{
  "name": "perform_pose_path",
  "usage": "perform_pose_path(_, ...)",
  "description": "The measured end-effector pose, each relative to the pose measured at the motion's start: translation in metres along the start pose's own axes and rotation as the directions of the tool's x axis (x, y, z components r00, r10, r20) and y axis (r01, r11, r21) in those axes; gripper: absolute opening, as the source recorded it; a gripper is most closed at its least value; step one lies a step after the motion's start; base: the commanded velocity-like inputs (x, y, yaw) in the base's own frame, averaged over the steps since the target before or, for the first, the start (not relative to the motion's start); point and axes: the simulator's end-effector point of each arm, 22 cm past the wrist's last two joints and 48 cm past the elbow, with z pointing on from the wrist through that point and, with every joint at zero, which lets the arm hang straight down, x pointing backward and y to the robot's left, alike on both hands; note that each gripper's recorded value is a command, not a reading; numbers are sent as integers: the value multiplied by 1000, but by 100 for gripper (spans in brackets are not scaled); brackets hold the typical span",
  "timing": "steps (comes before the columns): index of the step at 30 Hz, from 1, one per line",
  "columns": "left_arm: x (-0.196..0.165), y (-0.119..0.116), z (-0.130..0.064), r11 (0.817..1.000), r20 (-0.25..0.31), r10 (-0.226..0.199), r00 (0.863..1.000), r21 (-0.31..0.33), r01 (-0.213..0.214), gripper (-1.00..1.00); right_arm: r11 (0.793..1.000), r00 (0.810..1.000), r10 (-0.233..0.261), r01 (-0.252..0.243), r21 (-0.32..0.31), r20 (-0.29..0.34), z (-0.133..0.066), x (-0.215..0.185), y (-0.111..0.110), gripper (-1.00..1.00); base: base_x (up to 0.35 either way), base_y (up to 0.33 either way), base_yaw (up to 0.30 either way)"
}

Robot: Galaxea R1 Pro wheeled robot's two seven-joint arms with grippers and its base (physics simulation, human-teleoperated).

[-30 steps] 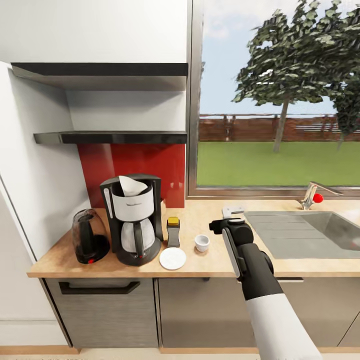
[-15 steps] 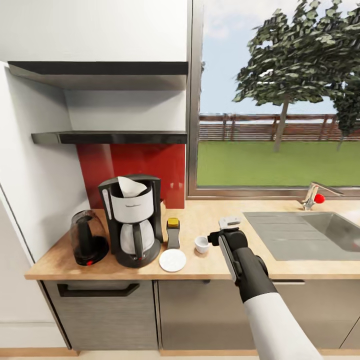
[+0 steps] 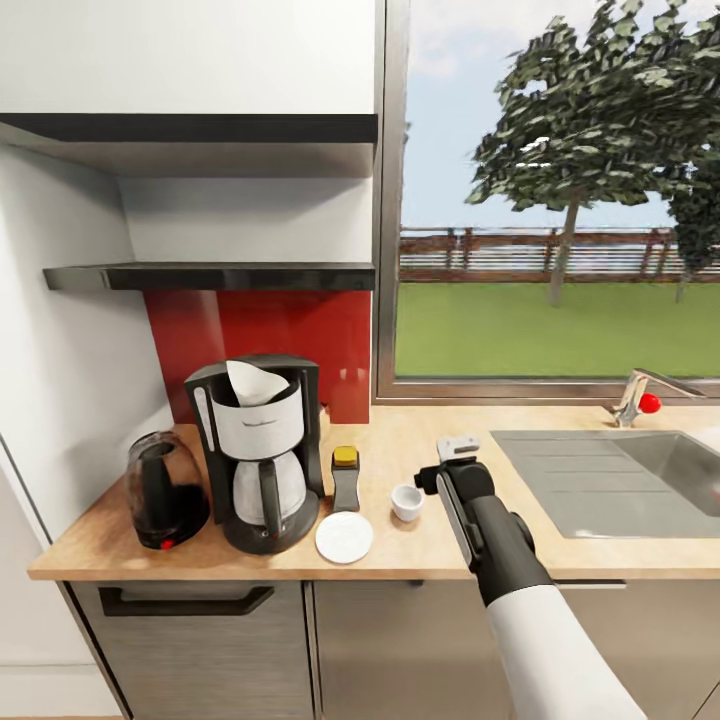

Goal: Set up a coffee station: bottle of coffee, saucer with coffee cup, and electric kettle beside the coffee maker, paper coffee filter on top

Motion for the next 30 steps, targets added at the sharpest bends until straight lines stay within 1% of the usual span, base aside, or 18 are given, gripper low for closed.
perform_pose_path(9,2,-1,0,1000,-5,-4,1000,1,4,100,1000,999,-11,11,-5,-42,10,17,4,100,123,0,0)
perform_pose_path(14,3,-4,1,1000,-7,-4,1000,4,4,100,1000,999,-13,12,-5,-48,12,19,5,100,30,0,0)
perform_pose_path(19,3,-5,1,1000,-8,-4,1000,6,4,100,1000,997,-21,21,-9,-77,17,30,7,100,37,0,0)
perform_pose_path(25,3,-5,1,1000,-7,-4,1000,7,4,100,1000,996,-25,24,-11,-88,19,35,9,100,234,0,0)
perform_pose_path(30,3,-6,1,1000,-8,-4,1000,7,4,100,1000,996,-26,25,-12,-90,19,36,9,100,82,0,0)
